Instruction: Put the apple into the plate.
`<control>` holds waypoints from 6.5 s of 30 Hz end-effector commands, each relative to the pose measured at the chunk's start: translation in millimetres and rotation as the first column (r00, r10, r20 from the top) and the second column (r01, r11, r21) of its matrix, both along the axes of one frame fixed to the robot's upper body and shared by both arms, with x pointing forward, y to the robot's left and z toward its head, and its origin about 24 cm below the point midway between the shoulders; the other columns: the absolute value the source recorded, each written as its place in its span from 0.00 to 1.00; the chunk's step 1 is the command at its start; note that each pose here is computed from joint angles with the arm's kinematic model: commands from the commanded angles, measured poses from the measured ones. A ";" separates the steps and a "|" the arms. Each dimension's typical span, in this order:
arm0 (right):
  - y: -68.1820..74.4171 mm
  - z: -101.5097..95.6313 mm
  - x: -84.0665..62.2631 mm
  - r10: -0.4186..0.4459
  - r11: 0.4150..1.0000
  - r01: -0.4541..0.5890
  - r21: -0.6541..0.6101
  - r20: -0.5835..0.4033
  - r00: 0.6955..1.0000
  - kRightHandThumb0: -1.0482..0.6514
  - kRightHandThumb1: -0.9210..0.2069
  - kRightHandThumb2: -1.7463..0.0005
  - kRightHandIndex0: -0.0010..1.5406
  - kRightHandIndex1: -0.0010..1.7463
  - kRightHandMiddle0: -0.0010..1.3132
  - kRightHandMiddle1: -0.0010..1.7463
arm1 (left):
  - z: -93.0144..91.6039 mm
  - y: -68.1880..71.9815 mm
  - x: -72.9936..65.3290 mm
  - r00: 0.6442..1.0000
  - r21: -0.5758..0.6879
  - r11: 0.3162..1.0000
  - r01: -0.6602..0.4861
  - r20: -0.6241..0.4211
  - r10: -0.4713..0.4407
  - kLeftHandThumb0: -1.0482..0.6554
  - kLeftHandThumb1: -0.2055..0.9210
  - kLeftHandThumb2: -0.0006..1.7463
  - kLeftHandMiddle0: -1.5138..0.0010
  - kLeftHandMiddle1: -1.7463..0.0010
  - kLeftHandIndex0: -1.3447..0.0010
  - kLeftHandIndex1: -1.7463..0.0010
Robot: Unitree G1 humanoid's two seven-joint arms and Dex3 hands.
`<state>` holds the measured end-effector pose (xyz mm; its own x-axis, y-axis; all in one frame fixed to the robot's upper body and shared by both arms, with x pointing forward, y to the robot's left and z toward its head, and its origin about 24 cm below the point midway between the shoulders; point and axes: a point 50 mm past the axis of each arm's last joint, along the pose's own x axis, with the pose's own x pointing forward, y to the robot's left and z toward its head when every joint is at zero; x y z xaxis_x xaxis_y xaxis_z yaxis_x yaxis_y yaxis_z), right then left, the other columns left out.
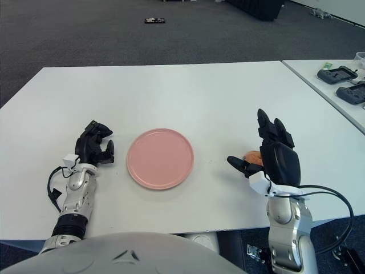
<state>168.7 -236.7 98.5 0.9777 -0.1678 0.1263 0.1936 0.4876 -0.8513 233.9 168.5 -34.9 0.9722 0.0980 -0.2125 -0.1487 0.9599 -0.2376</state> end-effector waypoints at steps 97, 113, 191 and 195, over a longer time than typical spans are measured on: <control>-34.5 -66.0 21.8 -0.062 0.996 0.021 -0.092 -0.471 0.880 0.04 0.22 0.61 0.00 0.20 0.00 0.42 | -20.4 6.1 -15.0 0.994 -0.026 1.000 -0.007 -0.111 0.004 0.61 0.11 1.00 0.39 0.00 0.47 0.05; -35.1 -65.9 21.7 -0.062 0.996 0.021 -0.092 -0.471 0.880 0.04 0.22 0.60 0.00 0.20 0.00 0.42 | -19.1 4.0 -14.5 0.994 -0.018 1.000 -0.003 -0.105 0.001 0.61 0.11 1.00 0.39 0.00 0.48 0.04; -26.1 -11.2 -9.5 -0.208 0.978 0.180 0.107 0.388 0.898 0.62 0.93 0.00 0.65 0.89 0.55 1.00 | -18.2 6.3 -15.7 0.996 -0.049 0.999 -0.016 -0.092 0.012 0.61 0.11 1.00 0.39 0.00 0.46 0.06; -27.5 -10.3 -8.0 -0.214 0.977 0.194 0.091 0.391 0.895 0.61 0.90 0.00 0.62 0.94 0.54 0.99 | -18.0 6.3 -15.6 0.996 -0.041 0.999 -0.015 -0.092 0.011 0.61 0.11 1.00 0.39 0.00 0.46 0.05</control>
<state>156.8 -262.2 84.2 0.8123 -0.3651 0.4548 0.5819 0.4543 -0.6745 231.5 175.2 -35.3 0.9719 0.1035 -0.2116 -0.1582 0.9523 -0.2608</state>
